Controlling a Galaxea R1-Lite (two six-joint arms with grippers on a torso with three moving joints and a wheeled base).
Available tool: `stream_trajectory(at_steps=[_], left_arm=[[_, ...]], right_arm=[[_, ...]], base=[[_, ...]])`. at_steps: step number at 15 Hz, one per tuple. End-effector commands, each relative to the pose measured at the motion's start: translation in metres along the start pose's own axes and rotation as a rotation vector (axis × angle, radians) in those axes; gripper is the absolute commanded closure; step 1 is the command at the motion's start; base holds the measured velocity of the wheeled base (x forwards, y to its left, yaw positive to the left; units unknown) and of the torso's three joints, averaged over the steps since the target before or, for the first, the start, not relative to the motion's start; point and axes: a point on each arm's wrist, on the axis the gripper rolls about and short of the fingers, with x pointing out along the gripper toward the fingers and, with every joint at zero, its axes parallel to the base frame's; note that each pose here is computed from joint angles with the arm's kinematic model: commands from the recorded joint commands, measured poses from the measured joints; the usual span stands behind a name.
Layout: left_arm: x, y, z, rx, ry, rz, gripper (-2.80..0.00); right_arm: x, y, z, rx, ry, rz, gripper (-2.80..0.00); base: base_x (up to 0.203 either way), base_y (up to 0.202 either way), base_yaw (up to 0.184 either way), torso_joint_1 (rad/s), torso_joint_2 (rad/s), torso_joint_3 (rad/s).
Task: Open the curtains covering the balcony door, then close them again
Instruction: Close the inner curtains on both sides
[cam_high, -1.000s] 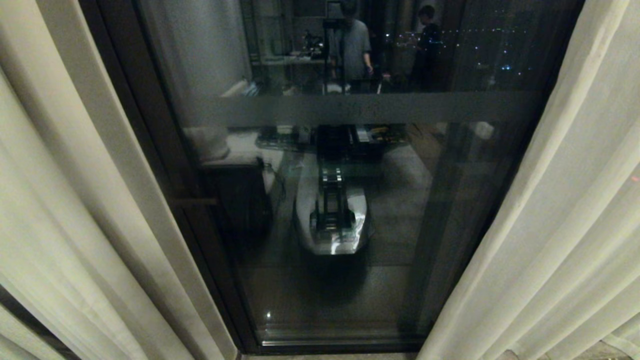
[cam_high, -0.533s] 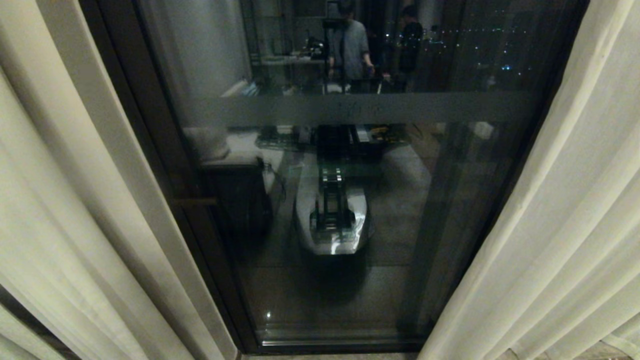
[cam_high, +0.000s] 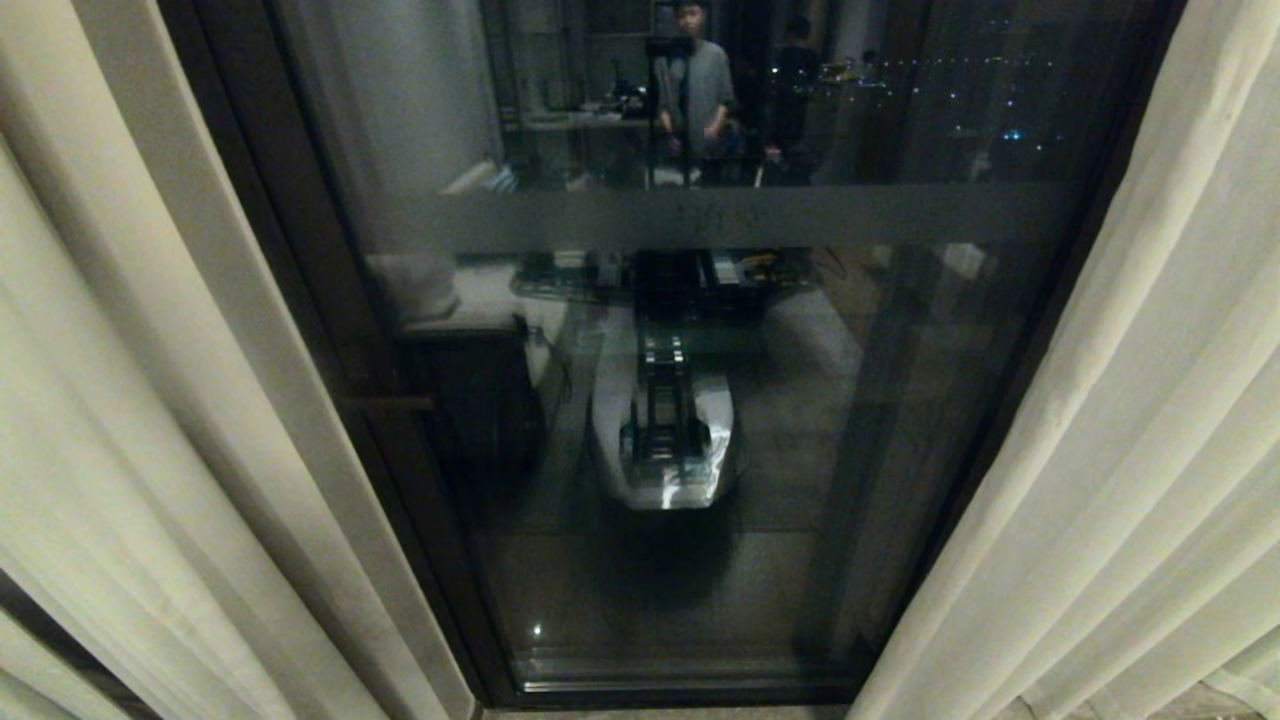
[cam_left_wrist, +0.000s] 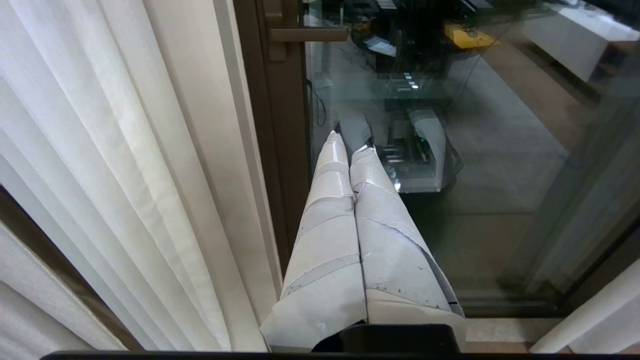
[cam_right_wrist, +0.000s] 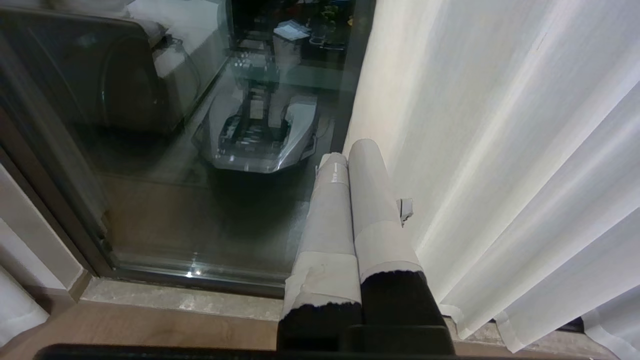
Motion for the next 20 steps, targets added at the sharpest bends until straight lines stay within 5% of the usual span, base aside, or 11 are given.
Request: stream_trajectory(at_steps=[1, 14, 20], left_arm=[[0.0, 0.0, 0.0, -0.001, -0.001, 0.002, 0.0], [0.0, 0.0001, 0.0, -0.005, -0.001, 0.003, 0.0], [0.0, 0.0001, 0.0, -0.005, -0.001, 0.003, 0.0]], right_arm=[[0.0001, 0.0, 0.0, -0.001, 0.001, 0.002, 0.0], [0.0001, 0.0, 0.0, -0.001, 0.001, 0.002, 0.0], [0.0001, 0.0, 0.0, -0.001, 0.002, 0.001, 0.0]], base=[[0.0, 0.0, 0.0, 0.0, 0.0, 0.0], [0.0, 0.0, 0.0, 0.0, 0.0, 0.0], [0.001, 0.153, -0.002, 0.003, 0.0, 0.001]])
